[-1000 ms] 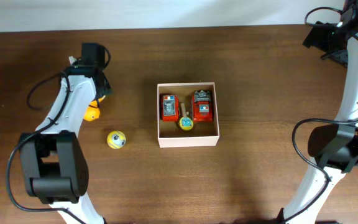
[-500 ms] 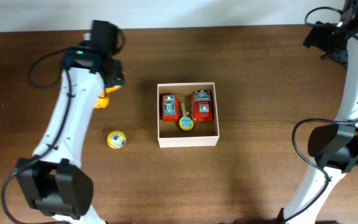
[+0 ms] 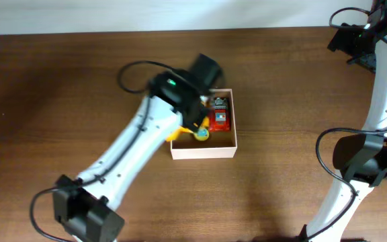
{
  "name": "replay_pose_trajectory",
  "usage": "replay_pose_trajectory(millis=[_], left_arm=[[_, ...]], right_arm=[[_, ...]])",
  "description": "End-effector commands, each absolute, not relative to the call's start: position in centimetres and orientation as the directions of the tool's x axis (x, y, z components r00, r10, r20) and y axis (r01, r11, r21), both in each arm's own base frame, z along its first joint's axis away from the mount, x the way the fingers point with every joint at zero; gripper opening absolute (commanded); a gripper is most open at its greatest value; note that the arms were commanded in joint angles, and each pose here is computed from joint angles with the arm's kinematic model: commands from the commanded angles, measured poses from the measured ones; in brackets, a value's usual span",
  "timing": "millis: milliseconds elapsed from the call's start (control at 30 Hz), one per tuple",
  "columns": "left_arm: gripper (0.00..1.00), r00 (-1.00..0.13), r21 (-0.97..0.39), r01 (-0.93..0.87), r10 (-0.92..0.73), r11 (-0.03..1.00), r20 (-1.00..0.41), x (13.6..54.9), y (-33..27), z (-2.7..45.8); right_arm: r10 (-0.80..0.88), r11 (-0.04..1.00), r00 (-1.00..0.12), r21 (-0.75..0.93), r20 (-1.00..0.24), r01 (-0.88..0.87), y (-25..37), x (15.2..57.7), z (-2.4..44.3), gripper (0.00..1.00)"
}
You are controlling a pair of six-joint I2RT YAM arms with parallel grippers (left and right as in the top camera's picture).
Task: Pack container
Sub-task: 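Lift the fish and carry it with the left gripper over the box, then lower the fish into the box beside the trucks and open the left gripper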
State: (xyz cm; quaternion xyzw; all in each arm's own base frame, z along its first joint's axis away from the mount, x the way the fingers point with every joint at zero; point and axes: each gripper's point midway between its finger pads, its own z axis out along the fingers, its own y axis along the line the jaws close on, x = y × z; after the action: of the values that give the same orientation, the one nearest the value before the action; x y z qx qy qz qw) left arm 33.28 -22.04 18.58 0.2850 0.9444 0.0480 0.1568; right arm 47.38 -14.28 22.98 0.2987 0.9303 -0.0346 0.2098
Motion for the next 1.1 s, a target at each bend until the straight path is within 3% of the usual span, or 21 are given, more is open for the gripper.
replay_pose_trajectory(millis=[0,167,467,1067], left_arm=[[0.02,-0.724,0.180,0.595,0.620,0.783,-0.303,31.6,-24.1,20.5],[0.02,-0.692,0.186,0.629,0.653,0.755,-0.307,30.5,-25.6,20.4],[0.02,-0.636,0.193,0.642,0.656,0.742,-0.406,32.9,-27.8,20.1],[0.02,-0.674,0.201,0.664,0.693,0.720,-0.256,32.9,-27.8,14.2]], right_arm=[[0.548,0.814,-0.729,0.062,-0.409,0.577,-14.3,47.4,22.9,0.99],[0.548,0.814,-0.730,0.062,-0.409,0.577,-14.3,47.4,22.9,0.99],[0.548,0.814,-0.730,0.062,-0.409,0.577,-14.3,47.4,22.9,0.99],[0.548,0.814,-0.730,0.062,-0.409,0.577,-14.3,47.4,22.9,0.99]])
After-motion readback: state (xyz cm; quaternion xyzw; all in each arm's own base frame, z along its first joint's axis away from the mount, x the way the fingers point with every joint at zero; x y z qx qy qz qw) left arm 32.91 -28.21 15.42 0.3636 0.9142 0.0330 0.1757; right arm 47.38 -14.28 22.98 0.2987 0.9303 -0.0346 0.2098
